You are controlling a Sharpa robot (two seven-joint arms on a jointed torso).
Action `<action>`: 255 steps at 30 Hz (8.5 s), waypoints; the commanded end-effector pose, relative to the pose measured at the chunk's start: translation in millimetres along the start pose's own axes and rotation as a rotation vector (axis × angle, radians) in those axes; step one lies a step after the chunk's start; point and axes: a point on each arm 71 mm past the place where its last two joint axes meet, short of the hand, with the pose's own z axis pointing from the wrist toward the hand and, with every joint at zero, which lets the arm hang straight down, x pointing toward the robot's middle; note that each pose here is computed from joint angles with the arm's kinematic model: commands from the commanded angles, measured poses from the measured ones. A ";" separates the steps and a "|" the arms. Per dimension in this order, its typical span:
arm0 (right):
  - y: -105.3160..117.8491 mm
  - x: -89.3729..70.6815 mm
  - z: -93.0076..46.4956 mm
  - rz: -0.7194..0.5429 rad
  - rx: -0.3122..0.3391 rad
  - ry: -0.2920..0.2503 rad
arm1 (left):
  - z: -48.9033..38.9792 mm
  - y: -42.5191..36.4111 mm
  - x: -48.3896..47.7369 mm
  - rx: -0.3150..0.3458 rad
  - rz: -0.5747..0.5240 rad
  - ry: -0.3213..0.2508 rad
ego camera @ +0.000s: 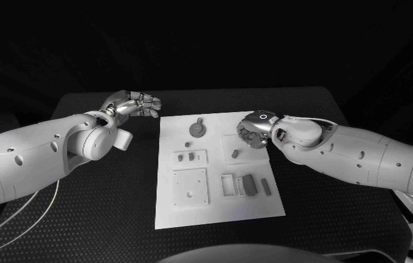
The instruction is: Assemble the parts on the task board
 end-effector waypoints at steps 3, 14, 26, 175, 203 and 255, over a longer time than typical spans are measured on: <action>1.8 19.5 -4.3 -0.001 0.010 0.052 | 0.5 -1.5 1.6 0.005 -0.007 0.008; 3.2 20.4 -3.4 0.021 0.010 0.051 | 0.6 -1.3 1.5 0.003 -0.007 0.008; 2.5 21.3 -2.7 0.090 0.038 0.064 | 0.7 -1.0 1.4 0.000 -0.007 0.009; 163.7 6.6 23.0 0.086 -0.376 0.129 | 8.1 -0.8 5.8 -0.011 -0.008 0.027; 153.6 13.2 25.5 0.071 -0.347 0.161 | 7.8 -0.6 4.9 -0.011 -0.008 0.026; 160.5 5.5 22.8 0.165 -0.390 0.094 | 7.5 0.3 3.3 -0.019 -0.008 0.026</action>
